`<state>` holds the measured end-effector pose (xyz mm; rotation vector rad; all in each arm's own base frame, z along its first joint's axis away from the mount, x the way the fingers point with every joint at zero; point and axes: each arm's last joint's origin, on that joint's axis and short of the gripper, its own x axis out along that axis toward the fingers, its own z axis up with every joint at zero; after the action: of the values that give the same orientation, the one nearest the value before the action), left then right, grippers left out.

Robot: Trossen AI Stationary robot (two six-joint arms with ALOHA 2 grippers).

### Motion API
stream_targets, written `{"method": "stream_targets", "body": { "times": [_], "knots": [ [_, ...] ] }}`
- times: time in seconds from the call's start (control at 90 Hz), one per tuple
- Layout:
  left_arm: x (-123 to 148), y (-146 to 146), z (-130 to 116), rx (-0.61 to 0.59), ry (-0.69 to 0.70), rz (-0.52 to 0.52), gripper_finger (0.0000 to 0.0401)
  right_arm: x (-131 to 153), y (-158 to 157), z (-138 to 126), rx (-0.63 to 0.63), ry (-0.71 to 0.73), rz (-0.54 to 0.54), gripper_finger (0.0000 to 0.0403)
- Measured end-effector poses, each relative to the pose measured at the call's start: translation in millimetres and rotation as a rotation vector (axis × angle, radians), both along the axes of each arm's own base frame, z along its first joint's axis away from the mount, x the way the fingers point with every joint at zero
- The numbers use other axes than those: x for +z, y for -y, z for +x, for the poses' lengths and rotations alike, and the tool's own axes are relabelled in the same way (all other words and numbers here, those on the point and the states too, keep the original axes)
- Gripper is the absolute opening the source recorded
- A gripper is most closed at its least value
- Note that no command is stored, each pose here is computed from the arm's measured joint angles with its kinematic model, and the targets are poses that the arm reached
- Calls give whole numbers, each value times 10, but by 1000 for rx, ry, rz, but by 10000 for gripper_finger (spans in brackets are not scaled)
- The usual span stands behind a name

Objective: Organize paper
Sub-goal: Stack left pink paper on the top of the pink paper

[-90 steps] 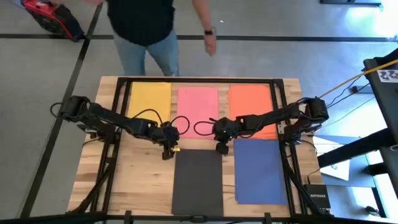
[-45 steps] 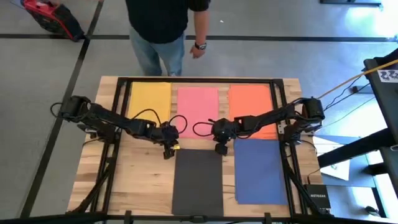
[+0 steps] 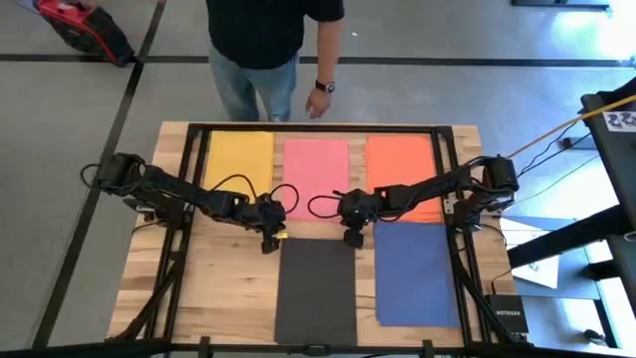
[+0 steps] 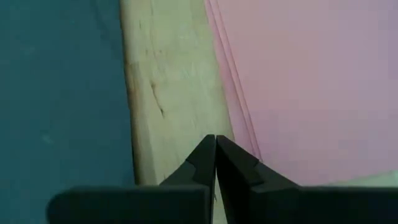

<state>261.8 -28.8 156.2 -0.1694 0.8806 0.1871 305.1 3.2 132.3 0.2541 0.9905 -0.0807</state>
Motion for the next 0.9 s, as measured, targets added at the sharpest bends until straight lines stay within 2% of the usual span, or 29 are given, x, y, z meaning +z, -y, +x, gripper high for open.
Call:
{"method": "stream_targets", "body": {
  "times": [0.267,0.478,0.644,0.9],
  "knots": [
    [-2,0,-3,-5,-4,4,0,-3,0,-4,10,-5,-5,0],
    [-3,23,-5,-16,-6,-16,0,-1,-63,-6,48,-7,84,0],
    [-3,84,-13,-42,-6,-24,0,-48,-122,-7,56,-24,48,0],
    [-2,64,-13,-12,-3,15,0,-181,-117,52,53,-29,47,0]
  ]
}}
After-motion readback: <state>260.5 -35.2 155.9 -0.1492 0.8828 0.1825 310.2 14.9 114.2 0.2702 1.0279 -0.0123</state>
